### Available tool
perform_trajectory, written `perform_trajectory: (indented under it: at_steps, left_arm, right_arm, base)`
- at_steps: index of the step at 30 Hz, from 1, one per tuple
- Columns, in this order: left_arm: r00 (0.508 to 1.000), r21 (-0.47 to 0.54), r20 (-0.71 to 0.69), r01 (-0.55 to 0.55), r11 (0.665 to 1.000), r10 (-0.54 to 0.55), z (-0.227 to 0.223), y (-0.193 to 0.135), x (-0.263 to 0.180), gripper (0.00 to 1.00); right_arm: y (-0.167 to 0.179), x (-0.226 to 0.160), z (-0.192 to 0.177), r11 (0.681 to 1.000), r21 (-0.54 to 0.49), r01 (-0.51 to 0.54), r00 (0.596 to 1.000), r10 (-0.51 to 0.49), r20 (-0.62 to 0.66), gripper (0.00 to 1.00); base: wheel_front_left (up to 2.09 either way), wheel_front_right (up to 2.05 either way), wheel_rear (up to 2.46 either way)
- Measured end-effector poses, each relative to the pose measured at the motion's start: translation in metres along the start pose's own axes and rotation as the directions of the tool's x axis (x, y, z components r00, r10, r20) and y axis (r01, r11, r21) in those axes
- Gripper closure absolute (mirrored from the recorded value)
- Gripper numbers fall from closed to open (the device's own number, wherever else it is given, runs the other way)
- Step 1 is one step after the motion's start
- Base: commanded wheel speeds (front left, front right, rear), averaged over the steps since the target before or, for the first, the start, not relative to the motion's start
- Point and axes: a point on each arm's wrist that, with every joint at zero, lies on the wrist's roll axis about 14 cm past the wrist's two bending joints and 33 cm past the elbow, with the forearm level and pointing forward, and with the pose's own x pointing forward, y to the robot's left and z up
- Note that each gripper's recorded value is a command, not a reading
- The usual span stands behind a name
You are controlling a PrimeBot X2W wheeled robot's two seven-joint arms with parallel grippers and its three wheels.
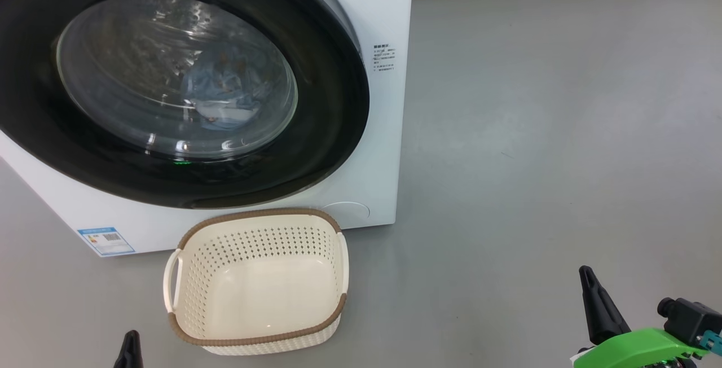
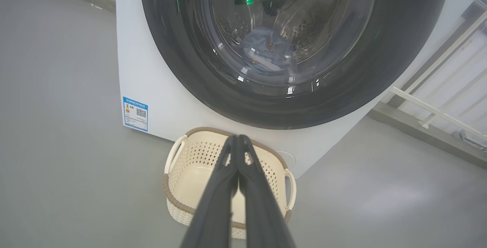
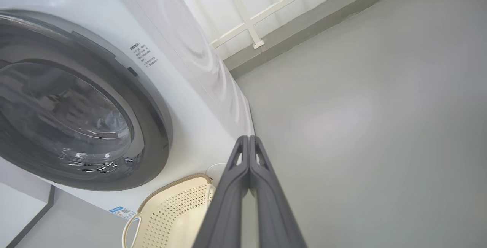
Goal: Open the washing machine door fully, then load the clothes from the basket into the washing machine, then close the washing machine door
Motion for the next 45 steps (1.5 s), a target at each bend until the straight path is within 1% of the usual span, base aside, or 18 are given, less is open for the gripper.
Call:
perform_trajectory:
  at_steps: [8, 13, 21, 24, 33, 36, 40, 45]
  left_arm:
    - [1.0, -0.086, -0.001, -0.017, 0.996, 0.017, 0.0, 0.001, -0.001, 1.0]
    - [1.0, -0.138, -0.001, -0.023, 0.99, 0.023, 0.001, 0.001, 0.0, 1.0]
    - [0.999, -0.222, 0.001, -0.036, 0.974, 0.037, 0.005, 0.002, 0.002, 1.0]
    - [0.999, -0.244, 0.011, -0.032, 0.969, 0.036, 0.008, 0.0, 0.003, 1.0]
    - [0.999, -0.335, 0.007, -0.038, 0.941, 0.043, 0.01, 0.0, 0.003, 1.0]
    - [0.999, -0.359, 0.004, -0.04, 0.933, 0.044, 0.01, 0.0, 0.002, 1.0]
    - [0.999, -0.402, 0.003, -0.039, 0.915, 0.044, 0.011, 0.0, 0.003, 1.0]
    - [0.999, -0.455, 0.019, -0.026, 0.89, 0.039, 0.017, -0.005, 0.007, 1.0]
  right_arm:
    - [0.0, 0.002, 0.002, 0.996, 0.084, 0.013, 1.0, -0.013, 0.002, 1.0]
    - [-0.002, 0.003, 0.003, 0.993, 0.119, 0.021, 1.0, -0.021, 0.0, 1.0]
    - [0.0, 0.006, 0.004, 0.976, 0.216, 0.027, 1.0, -0.027, -0.005, 1.0]
    - [0.0, 0.006, 0.003, 0.973, 0.229, 0.028, 1.0, -0.027, -0.008, 1.0]
    - [0.0, 0.009, 0.006, 0.952, 0.303, 0.031, 1.0, -0.031, -0.006, 1.0]
    - [-0.001, 0.009, 0.008, 0.939, 0.342, 0.036, 0.999, -0.036, -0.005, 1.0]
    - [0.001, 0.01, 0.008, 0.93, 0.365, 0.033, 0.999, -0.033, -0.007, 1.0]
    - [0.001, 0.011, 0.008, 0.909, 0.415, 0.034, 0.999, -0.033, -0.01, 1.0]
  base:
    - [0.0, 0.0, 0.0]
    - [0.0, 0.0, 0.0]
    - [0.0, 0.0, 0.0]
    - [0.0, 0.0, 0.0]
    - [0.0, 0.0, 0.0]
    - [0.0, 0.0, 0.0]
    - [0.0, 0.0, 0.0]
    - [0.0, 0.0, 0.0]
